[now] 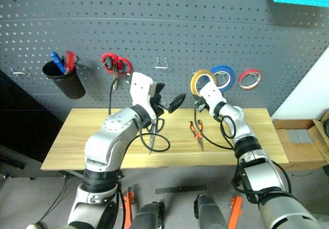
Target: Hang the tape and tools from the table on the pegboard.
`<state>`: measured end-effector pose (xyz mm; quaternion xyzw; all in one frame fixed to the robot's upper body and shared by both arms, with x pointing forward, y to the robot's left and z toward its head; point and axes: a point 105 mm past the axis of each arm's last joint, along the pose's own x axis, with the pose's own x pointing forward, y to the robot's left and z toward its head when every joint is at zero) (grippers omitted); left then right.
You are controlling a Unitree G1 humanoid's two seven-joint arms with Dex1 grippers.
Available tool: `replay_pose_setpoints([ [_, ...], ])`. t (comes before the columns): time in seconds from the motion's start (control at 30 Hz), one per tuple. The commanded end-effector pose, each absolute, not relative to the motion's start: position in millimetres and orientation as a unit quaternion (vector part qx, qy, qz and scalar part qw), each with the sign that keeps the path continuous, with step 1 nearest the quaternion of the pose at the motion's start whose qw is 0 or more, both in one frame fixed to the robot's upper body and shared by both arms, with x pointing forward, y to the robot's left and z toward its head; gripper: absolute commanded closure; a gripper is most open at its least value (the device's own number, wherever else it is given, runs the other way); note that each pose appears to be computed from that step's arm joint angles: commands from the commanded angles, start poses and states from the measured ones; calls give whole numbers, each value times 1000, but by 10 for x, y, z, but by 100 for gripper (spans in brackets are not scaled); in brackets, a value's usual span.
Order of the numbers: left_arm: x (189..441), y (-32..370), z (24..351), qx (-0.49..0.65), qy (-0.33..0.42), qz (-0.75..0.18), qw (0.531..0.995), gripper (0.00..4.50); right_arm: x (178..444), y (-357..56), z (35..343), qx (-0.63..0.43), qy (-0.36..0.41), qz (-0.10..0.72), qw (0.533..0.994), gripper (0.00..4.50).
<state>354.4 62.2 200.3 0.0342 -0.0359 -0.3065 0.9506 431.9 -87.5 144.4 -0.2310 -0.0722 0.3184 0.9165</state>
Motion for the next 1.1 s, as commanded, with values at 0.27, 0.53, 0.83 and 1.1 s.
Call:
replay_pose_setpoints([
  [0.27, 3468, 602, 2076, 31, -56, -315, 947, 0, 4134, -1000, 1411, -215, -73, 300, 927, 1],
  [0.53, 3285, 679, 1589, 19, 21, -301, 953, 0, 3733, -1061, 1032, -190, 56, 299, 933, 1],
  [0.83, 3014, 769, 939, 22, 122, -297, 947, 0, 3794, -875, 761, -86, 256, 239, 933, 1],
  [1.1, 3100, 935, 896, 42, 129, -280, 950, 0, 3990, -823, 721, -21, 331, 168, 928, 1],
])
